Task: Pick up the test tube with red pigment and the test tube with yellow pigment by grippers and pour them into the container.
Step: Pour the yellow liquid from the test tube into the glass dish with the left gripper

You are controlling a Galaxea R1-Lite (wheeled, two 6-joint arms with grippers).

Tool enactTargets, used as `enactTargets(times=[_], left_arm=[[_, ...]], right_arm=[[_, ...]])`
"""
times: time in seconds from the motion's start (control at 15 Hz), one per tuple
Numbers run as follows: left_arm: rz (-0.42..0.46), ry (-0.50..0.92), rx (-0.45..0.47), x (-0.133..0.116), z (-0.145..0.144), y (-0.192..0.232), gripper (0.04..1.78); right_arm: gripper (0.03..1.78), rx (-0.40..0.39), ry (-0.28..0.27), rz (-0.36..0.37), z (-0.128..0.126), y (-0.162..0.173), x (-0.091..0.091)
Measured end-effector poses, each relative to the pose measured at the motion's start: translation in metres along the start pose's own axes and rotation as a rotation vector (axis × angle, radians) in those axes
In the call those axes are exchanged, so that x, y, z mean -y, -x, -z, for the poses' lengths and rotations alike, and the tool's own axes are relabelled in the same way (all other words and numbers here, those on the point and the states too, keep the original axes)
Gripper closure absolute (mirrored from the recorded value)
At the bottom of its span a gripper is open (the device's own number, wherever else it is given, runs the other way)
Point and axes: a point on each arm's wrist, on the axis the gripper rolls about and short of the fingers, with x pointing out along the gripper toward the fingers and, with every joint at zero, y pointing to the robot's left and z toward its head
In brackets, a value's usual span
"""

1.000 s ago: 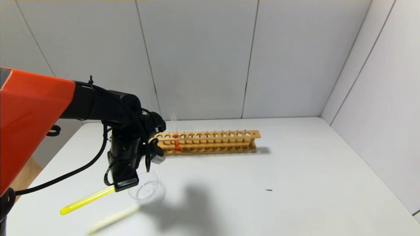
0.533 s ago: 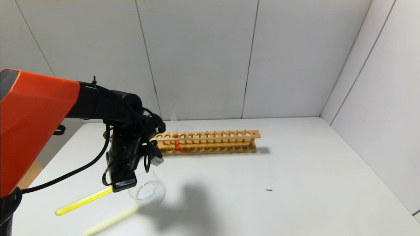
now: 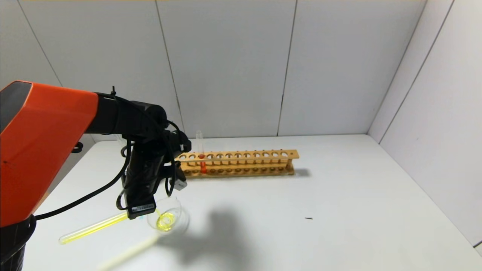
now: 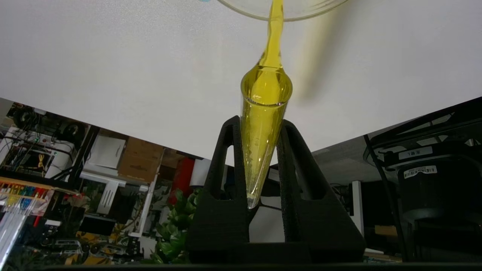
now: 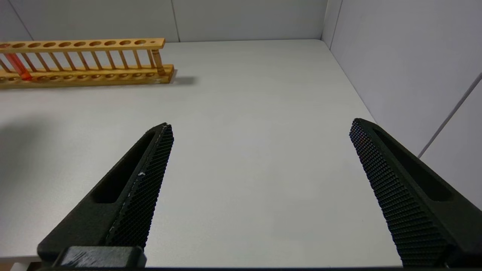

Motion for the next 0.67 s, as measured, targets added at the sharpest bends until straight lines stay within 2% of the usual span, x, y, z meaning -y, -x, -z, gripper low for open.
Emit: enactTargets(times=[0.33, 0.67], left_arm=[[0.008, -0.008, -0.014, -0.003, -0.005, 0.0, 1.53], [0.001, -0.029, -0.067, -0.008, -0.015, 0.008, 1.53]], right_arm=[[0.1, 0.0, 0.0, 0.0, 0.0, 0.0, 0.0], [0.1, 0.0, 0.0, 0.0, 0.0, 0.0, 0.0]])
